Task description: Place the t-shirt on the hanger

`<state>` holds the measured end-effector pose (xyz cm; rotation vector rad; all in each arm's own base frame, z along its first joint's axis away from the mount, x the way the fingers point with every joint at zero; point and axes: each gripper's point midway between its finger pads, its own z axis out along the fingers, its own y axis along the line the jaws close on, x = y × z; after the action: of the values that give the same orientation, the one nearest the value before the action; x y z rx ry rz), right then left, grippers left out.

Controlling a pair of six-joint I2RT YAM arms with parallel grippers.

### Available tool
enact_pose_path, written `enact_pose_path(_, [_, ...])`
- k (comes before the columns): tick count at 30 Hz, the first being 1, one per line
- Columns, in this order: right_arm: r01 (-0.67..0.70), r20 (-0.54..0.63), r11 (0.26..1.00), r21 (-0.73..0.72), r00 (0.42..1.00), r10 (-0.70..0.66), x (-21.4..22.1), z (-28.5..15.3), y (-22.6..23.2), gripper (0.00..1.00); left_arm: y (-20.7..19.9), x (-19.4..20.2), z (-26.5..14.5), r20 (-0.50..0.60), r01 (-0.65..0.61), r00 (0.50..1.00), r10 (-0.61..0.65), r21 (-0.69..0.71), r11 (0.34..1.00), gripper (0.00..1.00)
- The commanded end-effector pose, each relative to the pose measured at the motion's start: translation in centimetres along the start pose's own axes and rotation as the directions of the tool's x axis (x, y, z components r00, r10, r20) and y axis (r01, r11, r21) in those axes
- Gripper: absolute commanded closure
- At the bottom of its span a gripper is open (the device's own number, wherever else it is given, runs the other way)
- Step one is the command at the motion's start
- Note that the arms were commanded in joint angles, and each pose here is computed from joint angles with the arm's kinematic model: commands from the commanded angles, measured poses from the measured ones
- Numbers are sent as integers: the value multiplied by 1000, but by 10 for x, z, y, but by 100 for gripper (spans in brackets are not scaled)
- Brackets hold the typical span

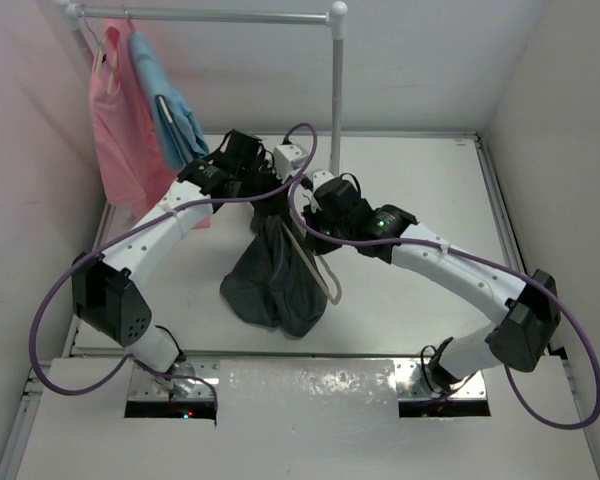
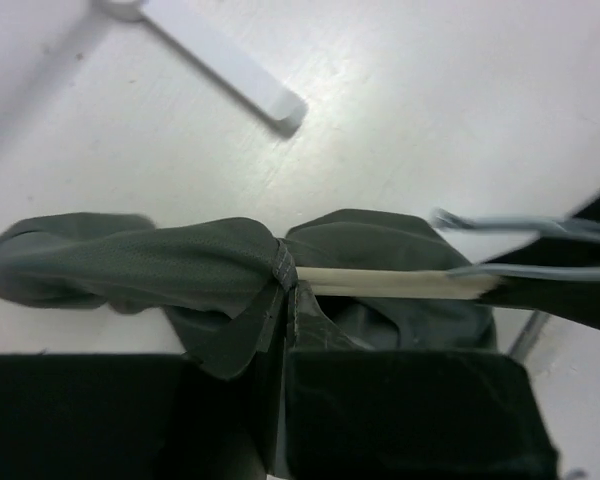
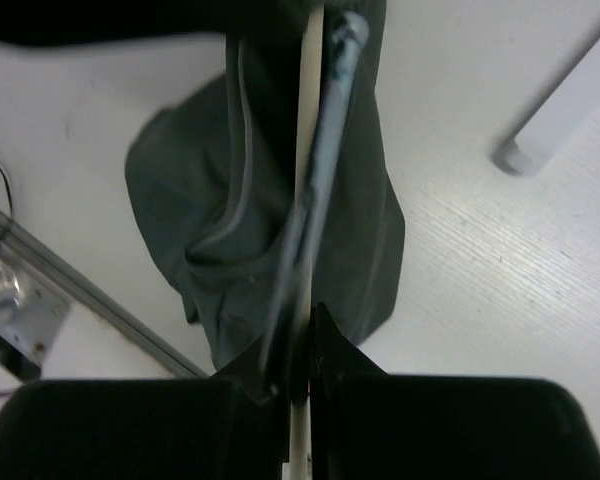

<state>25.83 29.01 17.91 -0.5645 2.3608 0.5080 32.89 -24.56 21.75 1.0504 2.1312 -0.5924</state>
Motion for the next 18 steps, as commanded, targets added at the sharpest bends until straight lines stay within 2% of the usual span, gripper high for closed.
enact_pose_path(1, [-152,292,987,-45,943,159,-84,-6,17,100,-46,-29,-26,120,-129,987,107,190,973,100])
enact_pose_path(7, [-242,429,969,40,880,202,-111,-14,-2,100,-68,-30,-45,145,-199,976,163,281,939,100])
enact_pose_path(10, [-253,451,963,92,873,187,-112,-17,-13,100,-68,-39,-57,160,-222,970,185,256,941,100])
enact_pose_path(13, [-176,442,980,95,889,117,-102,-16,-14,100,-59,-43,-67,155,-253,962,224,194,948,100])
enact_pose_path(14, [-134,457,989,69,885,88,-105,-22,-9,100,-57,-42,-69,148,-260,961,235,181,948,97])
enact_pose_path(15, [-96,452,994,51,890,62,-100,-19,-5,100,-54,-42,-71,143,-282,955,261,157,947,87])
enact_pose_path(17, [-5,472,1000,13,882,-2,-105,-27,4,100,-51,-40,-78,129,-326,942,309,139,935,34])
enact_pose_path(18, [9,471,1000,17,882,-16,-102,-27,4,100,-48,-41,-80,126,-333,940,318,125,935,15])
